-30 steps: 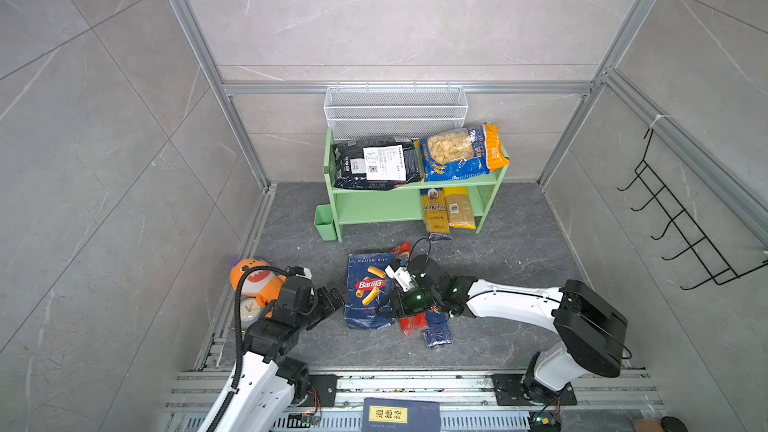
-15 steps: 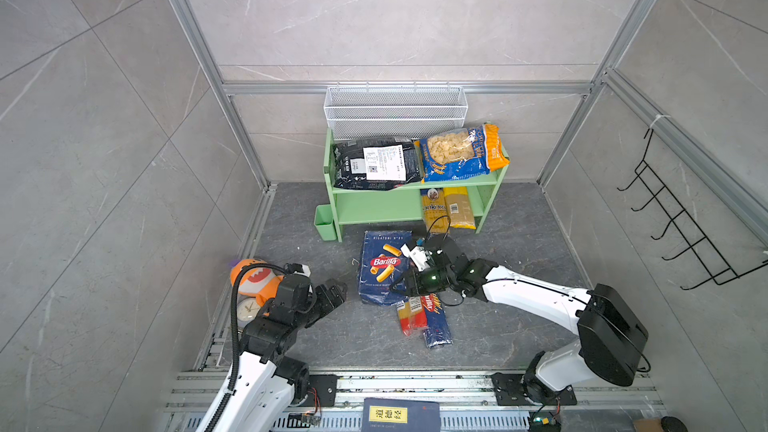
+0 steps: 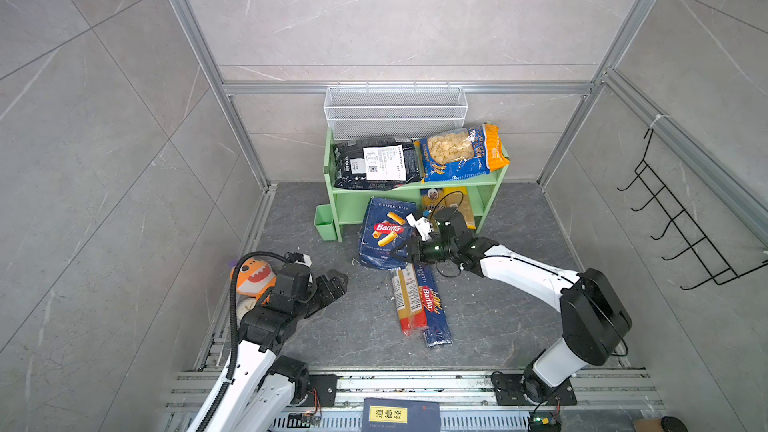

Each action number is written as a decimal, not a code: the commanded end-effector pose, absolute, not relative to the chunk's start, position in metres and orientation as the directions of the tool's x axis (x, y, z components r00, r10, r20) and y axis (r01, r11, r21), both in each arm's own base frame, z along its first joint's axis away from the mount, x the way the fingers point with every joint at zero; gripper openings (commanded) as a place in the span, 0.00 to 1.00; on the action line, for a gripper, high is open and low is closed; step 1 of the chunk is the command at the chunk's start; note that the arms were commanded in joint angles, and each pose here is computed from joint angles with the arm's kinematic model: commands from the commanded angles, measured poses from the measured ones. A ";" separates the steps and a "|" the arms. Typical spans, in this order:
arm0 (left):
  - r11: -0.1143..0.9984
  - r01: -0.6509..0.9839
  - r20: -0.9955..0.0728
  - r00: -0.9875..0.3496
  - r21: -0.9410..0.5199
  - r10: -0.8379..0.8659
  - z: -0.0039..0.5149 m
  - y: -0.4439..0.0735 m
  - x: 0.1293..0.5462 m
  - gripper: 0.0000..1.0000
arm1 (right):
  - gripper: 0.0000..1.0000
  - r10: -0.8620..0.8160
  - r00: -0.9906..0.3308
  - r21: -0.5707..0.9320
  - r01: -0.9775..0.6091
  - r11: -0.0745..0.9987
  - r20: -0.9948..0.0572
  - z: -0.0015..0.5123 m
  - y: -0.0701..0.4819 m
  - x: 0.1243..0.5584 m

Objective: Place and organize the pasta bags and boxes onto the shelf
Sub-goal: 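Lift the Barilla box upright with the right gripper while the left draws back, then carry the Barilla Rigatoni box with the right gripper onto the shelf's lower tier, then open the right gripper and withdraw it from the Barilla box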

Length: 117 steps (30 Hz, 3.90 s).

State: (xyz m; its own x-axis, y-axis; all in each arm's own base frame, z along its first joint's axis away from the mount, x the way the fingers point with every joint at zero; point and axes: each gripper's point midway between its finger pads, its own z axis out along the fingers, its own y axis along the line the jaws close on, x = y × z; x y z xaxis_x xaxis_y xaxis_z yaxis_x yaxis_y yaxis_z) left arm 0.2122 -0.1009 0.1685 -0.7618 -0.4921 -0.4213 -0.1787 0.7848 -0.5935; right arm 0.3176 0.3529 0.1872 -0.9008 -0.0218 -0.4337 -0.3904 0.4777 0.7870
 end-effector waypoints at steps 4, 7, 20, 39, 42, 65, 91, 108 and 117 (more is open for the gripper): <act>0.811 -0.148 -0.465 -0.755 -0.565 -0.462 0.183 -0.098 0.218 0.93 | 0.29 0.064 -0.801 0.778 -0.556 0.292 -0.596 0.257 0.372 0.363; 0.815 -0.147 -0.465 -0.758 -0.560 -0.456 0.185 -0.099 0.219 0.93 | 0.29 0.079 -0.803 0.786 -0.551 0.281 -0.591 0.256 0.371 0.374; 0.822 -0.138 -0.468 -0.765 -0.553 -0.443 0.188 -0.100 0.226 0.93 | 0.29 0.087 -0.808 0.794 -0.544 0.272 -0.583 0.257 0.381 0.404; 0.816 -0.146 -0.456 -0.768 -0.560 -0.450 0.180 -0.094 0.225 0.93 | 0.32 0.057 -0.826 0.807 -0.531 0.260 -0.561 0.251 0.420 0.436; 0.810 -0.145 -0.453 -0.766 -0.568 -0.456 0.180 -0.094 0.224 0.93 | 0.32 0.036 -0.828 0.804 -0.532 0.266 -0.559 0.247 0.430 0.438; 0.784 -0.127 -0.437 -0.771 -0.607 -0.463 0.178 -0.098 0.222 0.93 | 0.85 -0.015 -0.857 0.793 -0.482 0.373 -0.515 0.214 0.436 0.447; 0.758 -0.123 -0.418 -0.772 -0.641 -0.479 0.183 -0.104 0.223 0.93 | 0.90 0.002 -0.868 0.762 -0.435 0.480 -0.496 0.201 0.385 0.419; 0.749 -0.115 -0.432 -0.755 -0.653 -0.493 0.193 -0.101 0.217 0.93 | 0.90 0.021 -0.916 0.818 -0.348 0.457 -0.401 0.199 0.372 0.387; 0.735 -0.118 -0.420 -0.756 -0.667 -0.502 0.192 -0.102 0.212 0.93 | 0.90 0.031 -0.932 0.855 -0.318 0.410 -0.361 0.198 0.365 0.356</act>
State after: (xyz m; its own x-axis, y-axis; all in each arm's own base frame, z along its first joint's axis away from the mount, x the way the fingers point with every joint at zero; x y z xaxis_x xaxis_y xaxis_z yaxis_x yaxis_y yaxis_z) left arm 0.2140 -0.1001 0.1874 -0.7560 -0.4925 -0.4312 -0.1227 0.7537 -0.6457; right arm 0.3662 0.3644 0.1754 -0.9424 0.0236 -0.3337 -0.2869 0.4562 0.8424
